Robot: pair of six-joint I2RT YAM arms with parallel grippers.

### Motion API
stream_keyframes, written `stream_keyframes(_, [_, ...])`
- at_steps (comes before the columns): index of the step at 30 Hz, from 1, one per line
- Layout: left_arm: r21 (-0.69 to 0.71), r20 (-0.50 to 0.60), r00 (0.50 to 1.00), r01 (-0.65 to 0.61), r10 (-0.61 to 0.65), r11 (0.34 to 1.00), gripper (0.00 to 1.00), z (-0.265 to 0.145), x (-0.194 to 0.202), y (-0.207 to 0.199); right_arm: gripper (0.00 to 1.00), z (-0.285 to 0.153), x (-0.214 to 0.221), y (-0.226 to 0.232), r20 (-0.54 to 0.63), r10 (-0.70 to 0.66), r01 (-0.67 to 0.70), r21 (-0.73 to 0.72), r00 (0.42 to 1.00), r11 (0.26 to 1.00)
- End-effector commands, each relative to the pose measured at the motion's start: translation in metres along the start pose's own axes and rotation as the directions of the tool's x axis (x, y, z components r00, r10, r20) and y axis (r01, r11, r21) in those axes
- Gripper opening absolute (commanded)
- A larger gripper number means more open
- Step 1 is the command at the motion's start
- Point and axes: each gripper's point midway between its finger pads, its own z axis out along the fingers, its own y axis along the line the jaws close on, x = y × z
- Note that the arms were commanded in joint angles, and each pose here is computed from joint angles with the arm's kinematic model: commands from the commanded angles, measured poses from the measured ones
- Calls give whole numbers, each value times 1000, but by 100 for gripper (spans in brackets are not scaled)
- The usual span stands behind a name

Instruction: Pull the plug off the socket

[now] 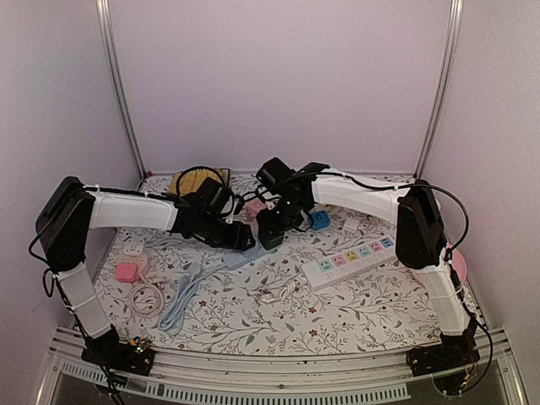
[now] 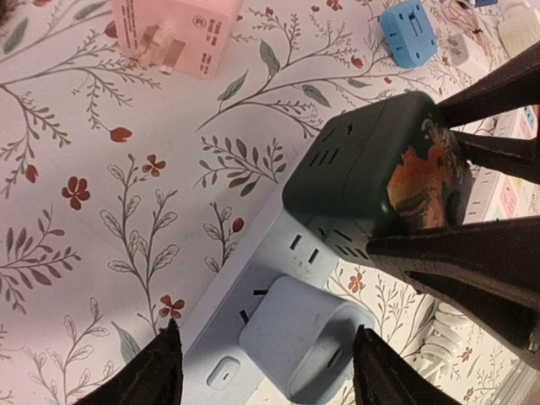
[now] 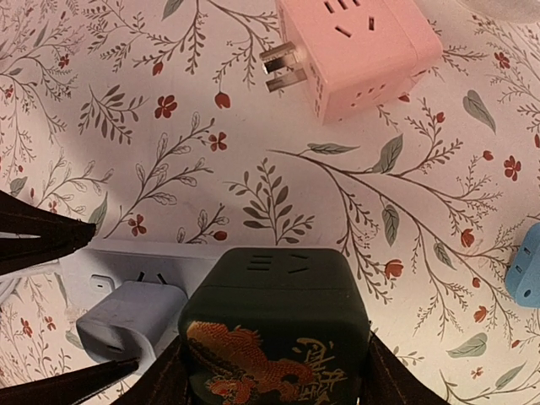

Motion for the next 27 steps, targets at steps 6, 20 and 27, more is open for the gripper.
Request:
stream_keyframes(6, [-61,-68,996,54,-58,997,61,16,17,18,36,9,1,-5,-10,-6,6,16,1000,1000])
stream_keyframes(20, [-78,-142,987,67,-77,995,38,22,50,28,36,-38,-29,4,57,-21,20,13,998,1000])
stream_keyframes(27, [-84,-165,983,68,-81,994,38,25,60,30,35,-55,-40,16,93,-38,39,-9,995,999])
